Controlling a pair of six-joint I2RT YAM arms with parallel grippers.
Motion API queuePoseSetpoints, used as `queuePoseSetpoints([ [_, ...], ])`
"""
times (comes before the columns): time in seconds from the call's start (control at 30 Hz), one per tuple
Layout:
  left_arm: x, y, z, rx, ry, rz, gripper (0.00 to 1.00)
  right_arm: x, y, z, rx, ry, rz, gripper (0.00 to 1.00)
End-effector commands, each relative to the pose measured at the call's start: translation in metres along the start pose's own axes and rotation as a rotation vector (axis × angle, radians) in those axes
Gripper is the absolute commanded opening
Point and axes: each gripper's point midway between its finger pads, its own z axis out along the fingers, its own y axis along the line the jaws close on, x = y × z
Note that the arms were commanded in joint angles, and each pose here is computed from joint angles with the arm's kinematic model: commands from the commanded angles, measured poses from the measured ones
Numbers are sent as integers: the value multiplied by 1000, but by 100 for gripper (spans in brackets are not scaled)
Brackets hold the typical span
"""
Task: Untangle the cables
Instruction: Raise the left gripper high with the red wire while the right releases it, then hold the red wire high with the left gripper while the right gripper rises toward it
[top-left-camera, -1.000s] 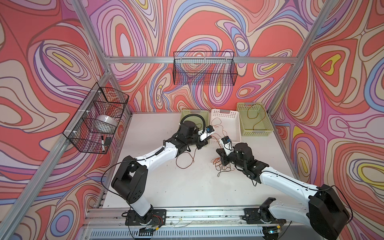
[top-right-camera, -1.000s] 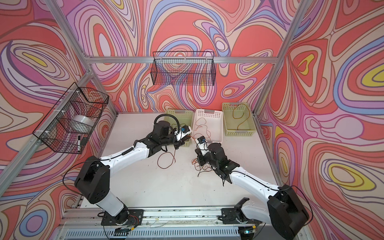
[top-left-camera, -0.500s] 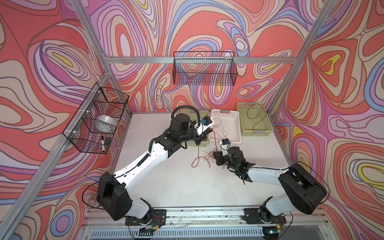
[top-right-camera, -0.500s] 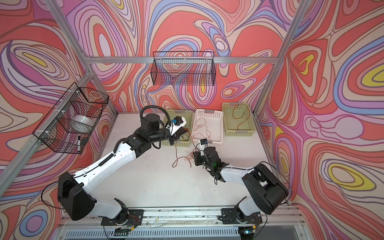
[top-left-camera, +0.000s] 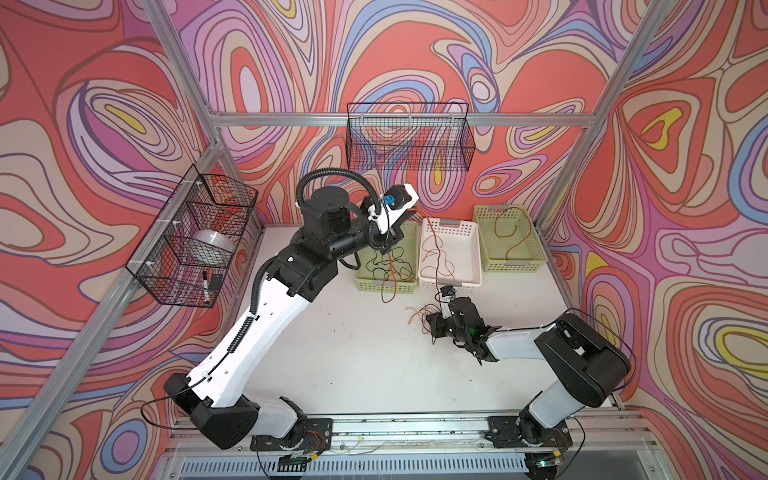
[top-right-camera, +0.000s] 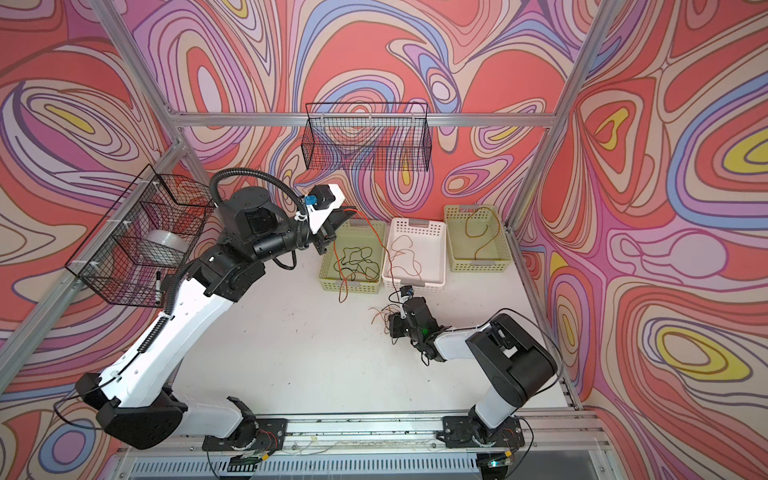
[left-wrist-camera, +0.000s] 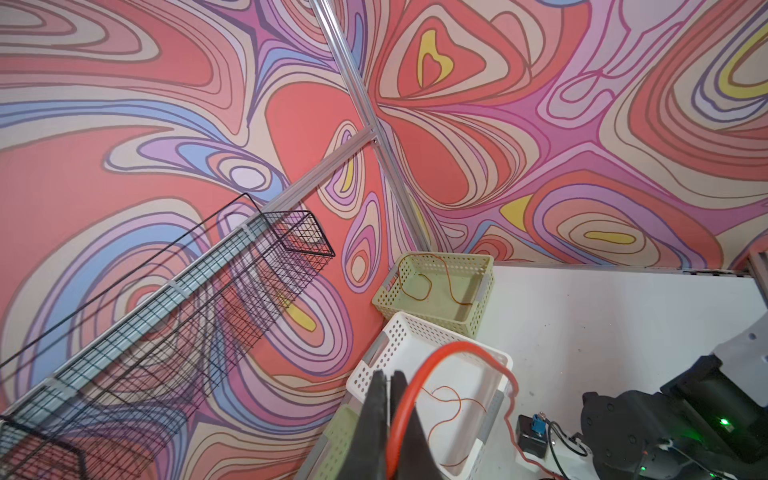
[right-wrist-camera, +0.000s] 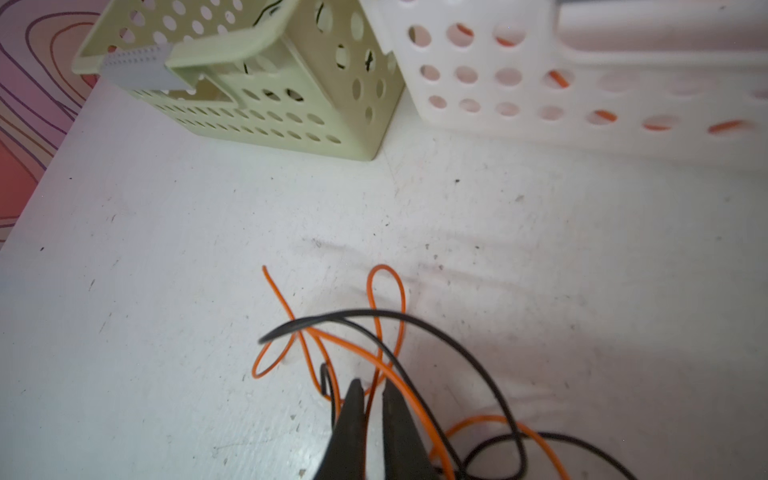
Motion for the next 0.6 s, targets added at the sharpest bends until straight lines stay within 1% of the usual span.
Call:
queuePoseSetpoints([
  [0.0, -9, 20, -12, -53, 23, 24, 0, 2, 0, 1, 9, 12, 8, 12],
  [0.1, -23, 37, -18, -105, 7, 30, 0, 4, -4, 0, 27, 19, -4, 14],
  [0.2, -38, 55, -25, -157, -16, 11, 0, 10, -9, 1, 46, 42, -5, 17],
  [0.3, -46, 70, -26, -211, -34, 15, 0, 11, -7, -1, 34, 37, 0, 24],
  [0.4, -44, 75, -19, -215, -36, 5, 0, -8, 7, -15, -15, -23, -37, 33],
  [0.43, -43, 76, -16, -214, -36, 3, 0, -19, 15, -23, -36, -55, -64, 37],
  [0.57, -31, 76, -5, -198, -18, -6, 0, -58, 33, -62, -49, -175, -173, 49],
])
